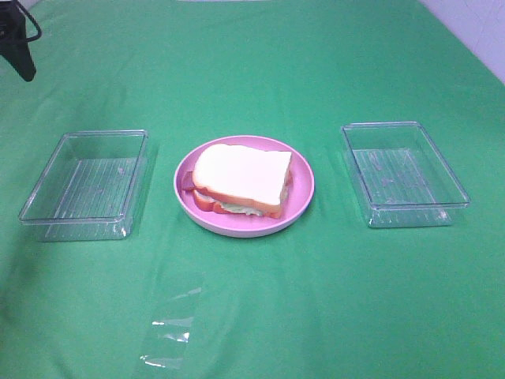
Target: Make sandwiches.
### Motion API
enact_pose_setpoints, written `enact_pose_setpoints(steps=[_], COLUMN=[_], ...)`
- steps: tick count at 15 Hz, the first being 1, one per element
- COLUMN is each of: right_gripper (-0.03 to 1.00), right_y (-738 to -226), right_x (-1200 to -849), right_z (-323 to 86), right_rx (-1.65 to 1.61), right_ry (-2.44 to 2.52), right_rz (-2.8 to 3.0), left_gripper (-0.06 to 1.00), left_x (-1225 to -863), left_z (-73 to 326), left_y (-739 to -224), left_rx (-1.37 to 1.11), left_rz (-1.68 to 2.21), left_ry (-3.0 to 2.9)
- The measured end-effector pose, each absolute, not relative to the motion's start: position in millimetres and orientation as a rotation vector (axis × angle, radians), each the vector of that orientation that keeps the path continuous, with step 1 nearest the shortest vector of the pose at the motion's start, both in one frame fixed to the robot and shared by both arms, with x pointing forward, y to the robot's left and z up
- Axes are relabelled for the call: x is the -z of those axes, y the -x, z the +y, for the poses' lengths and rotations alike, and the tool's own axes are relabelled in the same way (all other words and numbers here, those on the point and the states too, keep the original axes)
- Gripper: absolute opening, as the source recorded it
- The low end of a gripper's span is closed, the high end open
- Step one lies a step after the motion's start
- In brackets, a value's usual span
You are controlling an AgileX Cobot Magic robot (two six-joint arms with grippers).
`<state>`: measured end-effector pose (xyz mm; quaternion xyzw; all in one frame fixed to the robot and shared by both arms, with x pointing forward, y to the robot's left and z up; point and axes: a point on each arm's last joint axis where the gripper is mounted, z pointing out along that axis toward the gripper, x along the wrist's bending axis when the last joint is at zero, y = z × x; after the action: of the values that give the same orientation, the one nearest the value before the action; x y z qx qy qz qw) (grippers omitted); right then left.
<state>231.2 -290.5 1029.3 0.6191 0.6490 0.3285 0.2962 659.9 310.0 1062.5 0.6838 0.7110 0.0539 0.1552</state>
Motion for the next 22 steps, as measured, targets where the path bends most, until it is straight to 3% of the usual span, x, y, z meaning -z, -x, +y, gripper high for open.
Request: enact_pose_setpoints(steps=[6,7,14,18,22], right_gripper=[0.98,0.98,0.98,0.98,0.98], right_y=[-231,-231,-231,-231,-231], right_x=[-1029,-1029,-1029,-1029,-1029], right_z=[-291,-291,-291,-291,-291], right_rx=[-0.874,-0.874,-0.874,-0.874,-0.874], right_ry=[-1.646,-1.646,-1.646,-1.646,-1.646], right_rz=[1.726,1.726,1.726,1.726,1.726], left_gripper=[0.97,0.97,0.97,0.97,0.97], left_x=[-1103,-1114,-1139,-1132,-1112], left_z=[304,303,297,293,292], left_y=[-543,-497,-340,-252,-222], left_rx=[-0.166,-0.222,-0.562,-0.801,-0.887], left_rz=[2.008,1.982,1.789,1.593,1.532], left_ry=[-1.983,-1.982,-1.839,-1.668,-1.611])
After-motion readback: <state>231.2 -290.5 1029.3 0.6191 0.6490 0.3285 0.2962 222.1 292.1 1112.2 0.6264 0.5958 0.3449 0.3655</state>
